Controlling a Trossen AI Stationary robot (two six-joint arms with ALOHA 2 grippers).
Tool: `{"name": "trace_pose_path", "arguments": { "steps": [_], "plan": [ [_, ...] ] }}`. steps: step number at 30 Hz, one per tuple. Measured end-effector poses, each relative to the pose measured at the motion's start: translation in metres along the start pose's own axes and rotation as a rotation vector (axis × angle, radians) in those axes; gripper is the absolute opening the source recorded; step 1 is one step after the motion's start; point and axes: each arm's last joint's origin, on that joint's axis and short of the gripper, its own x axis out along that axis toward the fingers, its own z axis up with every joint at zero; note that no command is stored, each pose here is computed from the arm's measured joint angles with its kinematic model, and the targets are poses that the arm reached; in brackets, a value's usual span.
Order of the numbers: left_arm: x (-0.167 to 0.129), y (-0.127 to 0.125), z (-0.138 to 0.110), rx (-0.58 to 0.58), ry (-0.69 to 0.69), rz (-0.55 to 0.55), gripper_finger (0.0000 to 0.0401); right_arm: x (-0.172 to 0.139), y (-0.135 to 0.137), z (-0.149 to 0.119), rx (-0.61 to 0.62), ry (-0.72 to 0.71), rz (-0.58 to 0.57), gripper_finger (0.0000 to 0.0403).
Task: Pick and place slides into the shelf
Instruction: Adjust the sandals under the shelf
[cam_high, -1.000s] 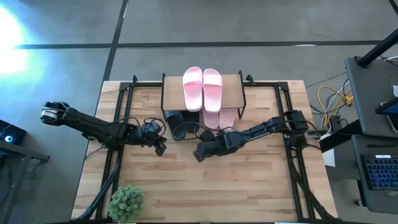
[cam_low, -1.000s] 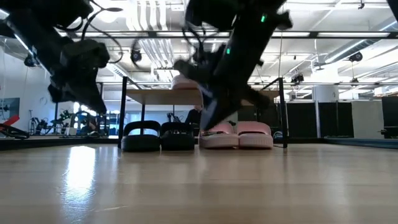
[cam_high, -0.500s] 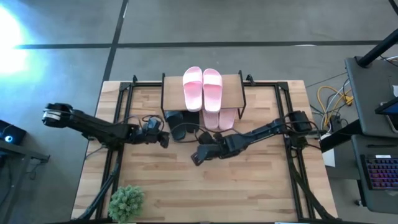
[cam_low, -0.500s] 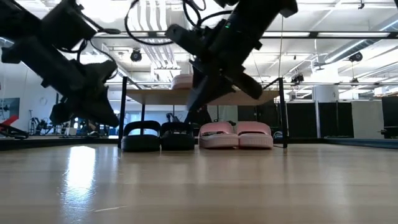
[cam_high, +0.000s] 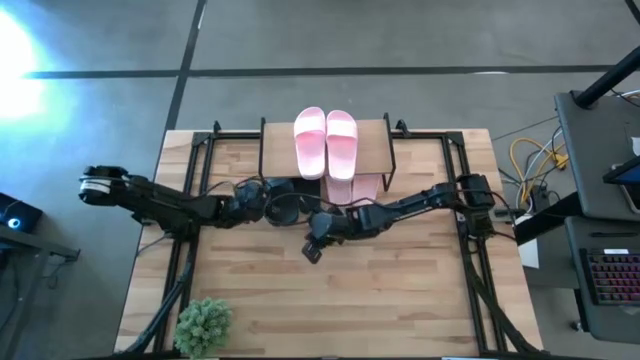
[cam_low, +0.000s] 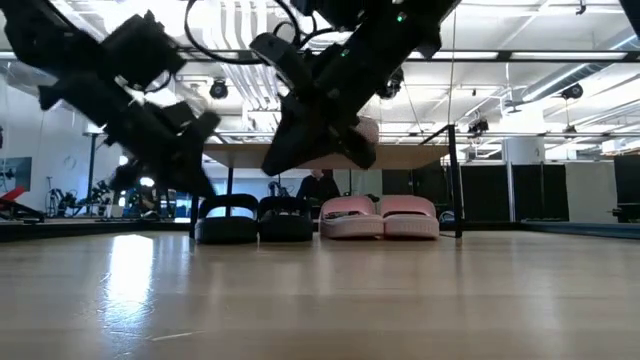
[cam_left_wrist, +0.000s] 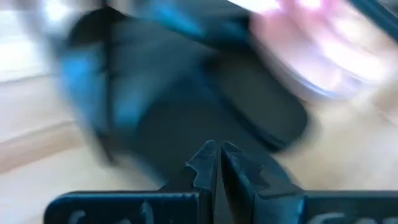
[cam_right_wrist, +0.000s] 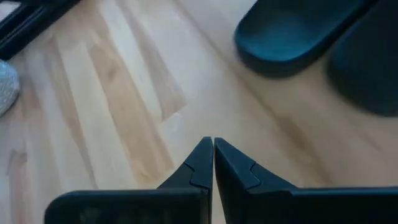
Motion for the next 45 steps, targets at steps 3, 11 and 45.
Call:
{"name": "trace_pose_path", "arguments": {
  "steps": [3, 11, 45],
  "plan": [
    [-0.009, -0.01, 0.003, 0.071, 0.101, -0.152, 0.0008, 0.013, 0.001, -0.004, 0.005, 0.01, 0.056, 0.0008],
    [-0.05, 0.02, -0.002, 0.198, 0.236, 0.025, 0.0008, 0.054, -0.005, -0.017, 0.077, -0.003, 0.088, 0.0008],
    [-0.054, 0.051, 0.017, 0.242, 0.047, 0.049, 0.0008, 0.103, -0.06, 0.073, 0.036, -0.073, -0.03, 0.0008]
  ]
}}
